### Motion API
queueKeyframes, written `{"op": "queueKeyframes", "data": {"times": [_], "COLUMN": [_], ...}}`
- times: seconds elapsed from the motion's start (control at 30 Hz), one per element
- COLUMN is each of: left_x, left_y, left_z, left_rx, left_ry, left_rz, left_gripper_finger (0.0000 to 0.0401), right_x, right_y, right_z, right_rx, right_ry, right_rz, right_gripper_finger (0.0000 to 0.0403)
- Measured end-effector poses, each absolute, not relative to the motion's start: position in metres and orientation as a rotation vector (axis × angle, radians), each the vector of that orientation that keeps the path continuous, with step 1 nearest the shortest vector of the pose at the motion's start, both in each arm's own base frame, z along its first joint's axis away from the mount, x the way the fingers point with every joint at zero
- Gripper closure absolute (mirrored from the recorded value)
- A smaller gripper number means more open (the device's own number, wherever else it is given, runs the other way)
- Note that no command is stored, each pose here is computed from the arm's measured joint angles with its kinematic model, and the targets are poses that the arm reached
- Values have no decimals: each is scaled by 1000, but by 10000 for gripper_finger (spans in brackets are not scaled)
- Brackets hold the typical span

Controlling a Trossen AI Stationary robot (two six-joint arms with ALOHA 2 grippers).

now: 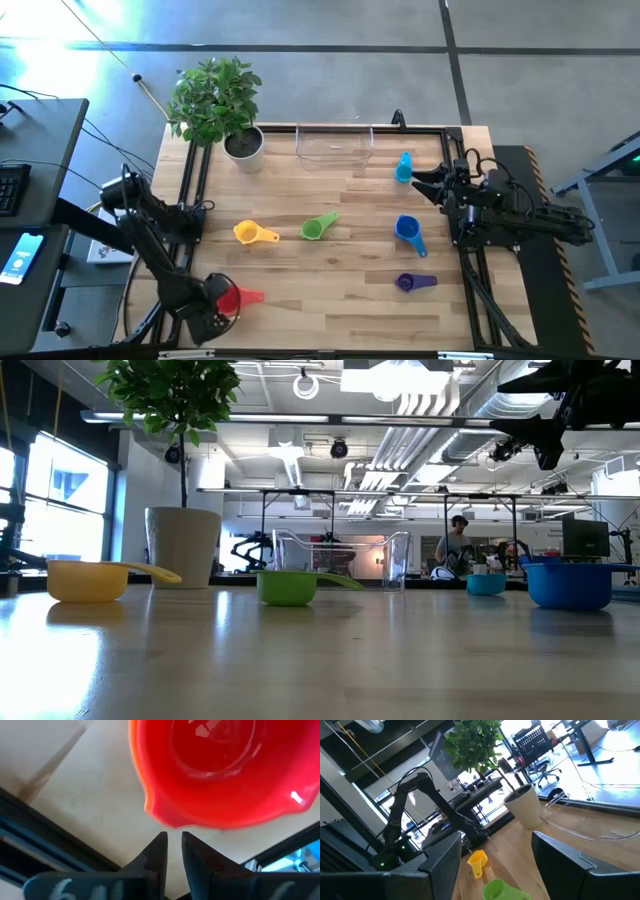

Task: Nest measuring cups in basket
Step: Stack the red measuring cup on top of the orange measuring cup

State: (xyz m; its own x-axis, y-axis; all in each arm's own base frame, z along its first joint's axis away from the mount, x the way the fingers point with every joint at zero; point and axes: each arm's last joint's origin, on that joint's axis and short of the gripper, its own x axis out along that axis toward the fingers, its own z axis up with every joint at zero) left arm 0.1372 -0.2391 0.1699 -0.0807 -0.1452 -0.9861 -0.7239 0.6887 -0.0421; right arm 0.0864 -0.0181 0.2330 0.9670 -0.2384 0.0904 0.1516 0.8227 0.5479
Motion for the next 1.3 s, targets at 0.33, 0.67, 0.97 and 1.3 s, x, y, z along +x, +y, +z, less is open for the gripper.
{"op": "queueKeyframes", "data": {"times": [0.33, 0.67, 0.97, 1.3], "left_x": [167, 202, 230, 236], "left_y": [-221, -188, -159, -155], "left_z": [166, 166, 166, 175], "left_rx": [-709, -654, -598, -606], "left_ry": [1582, 1490, 1427, 1413], "left_rz": [551, 536, 481, 364], "left_gripper_finger": [355, 355, 355, 355], "right_x": [86, 86, 87, 87], "right_y": [-18, -18, -18, -18], "right_z": [233, 233, 233, 232], "right_rx": [566, 566, 566, 577], "right_ry": [-155, -155, -154, -143], "right_rz": [-210, -210, -210, -197], "right_gripper_finger": [169, 169, 169, 169]}}
